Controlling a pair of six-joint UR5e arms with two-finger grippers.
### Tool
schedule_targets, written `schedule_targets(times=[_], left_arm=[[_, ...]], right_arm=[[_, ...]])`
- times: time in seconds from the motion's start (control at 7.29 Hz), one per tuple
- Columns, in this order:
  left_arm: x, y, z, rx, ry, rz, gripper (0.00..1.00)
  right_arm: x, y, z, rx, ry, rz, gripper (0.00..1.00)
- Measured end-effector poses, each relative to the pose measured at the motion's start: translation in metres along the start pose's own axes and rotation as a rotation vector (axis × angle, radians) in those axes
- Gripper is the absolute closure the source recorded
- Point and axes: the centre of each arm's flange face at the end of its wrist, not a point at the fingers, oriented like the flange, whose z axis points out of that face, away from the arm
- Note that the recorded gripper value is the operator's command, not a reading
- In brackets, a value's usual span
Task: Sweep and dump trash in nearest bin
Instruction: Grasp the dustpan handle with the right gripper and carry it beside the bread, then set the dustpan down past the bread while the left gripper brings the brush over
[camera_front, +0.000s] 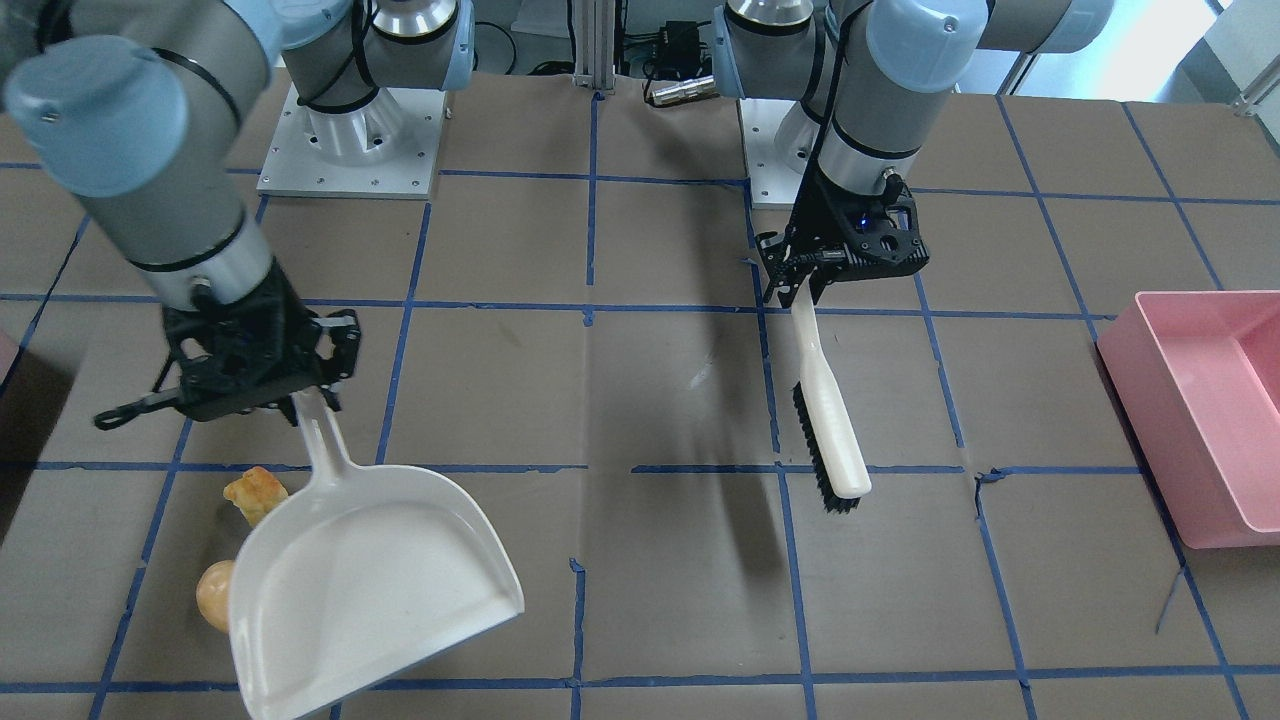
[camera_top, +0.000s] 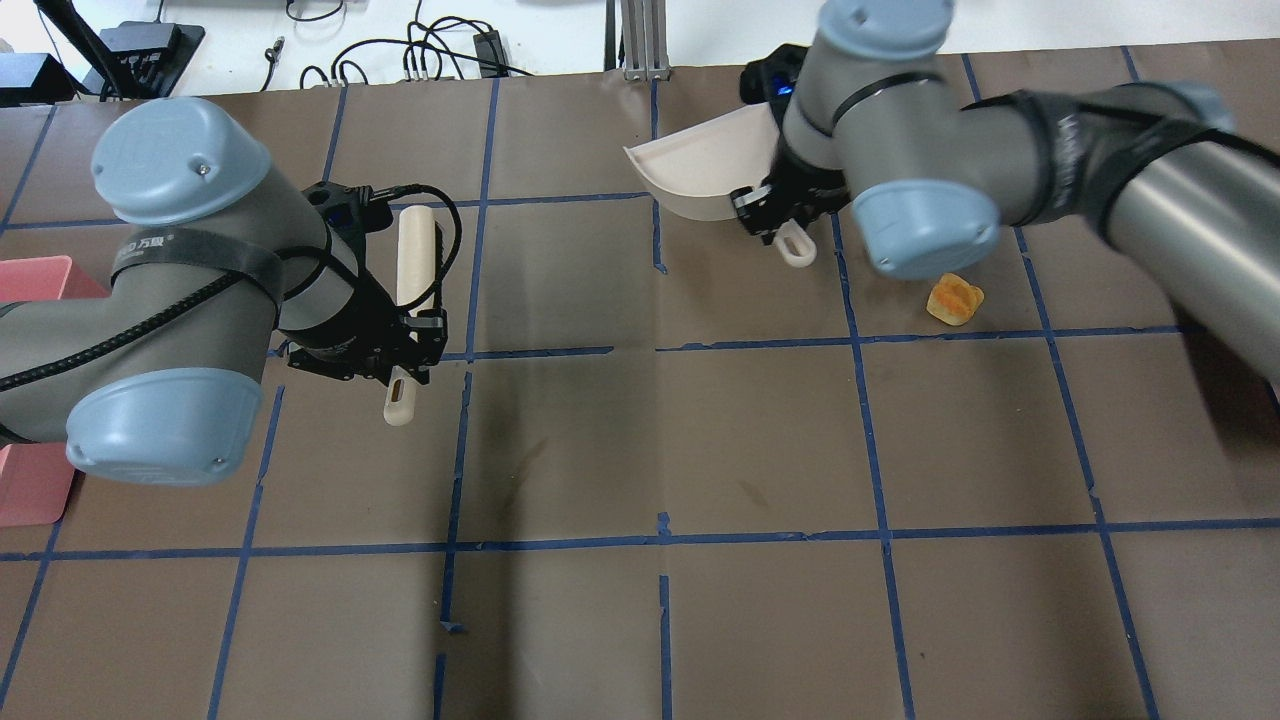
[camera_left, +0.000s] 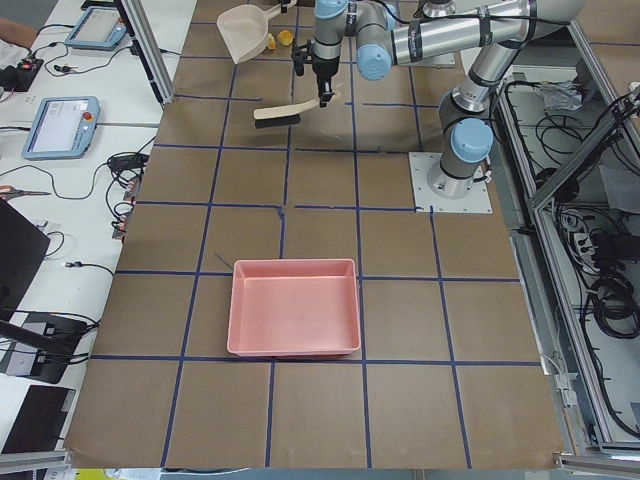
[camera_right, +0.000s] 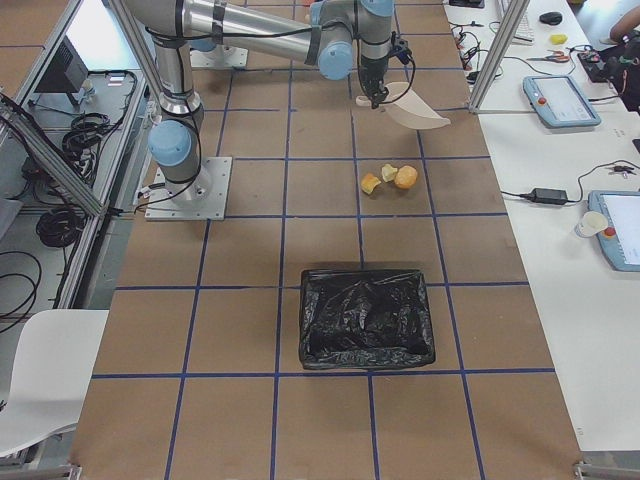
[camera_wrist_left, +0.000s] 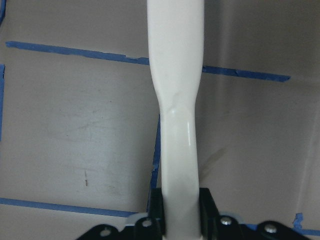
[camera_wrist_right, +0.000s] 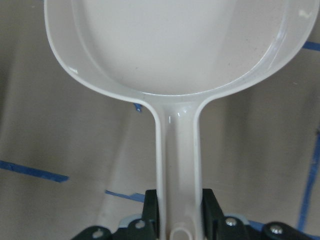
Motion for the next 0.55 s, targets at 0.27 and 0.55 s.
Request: schedule_targets(times=[0.27, 0.55], left_arm=[[0.021, -0.013, -0.008, 0.006, 0.025, -0.034, 1.0], [0.064, -0.025, -0.013, 0.012, 0.033, -0.029, 1.0]], right_arm=[[0.109, 0.056, -0.022, -0.107, -0.011, -0.176, 1.0], [0.198, 0.091, -0.02, -0.161, -0.029, -0.367, 1.0]])
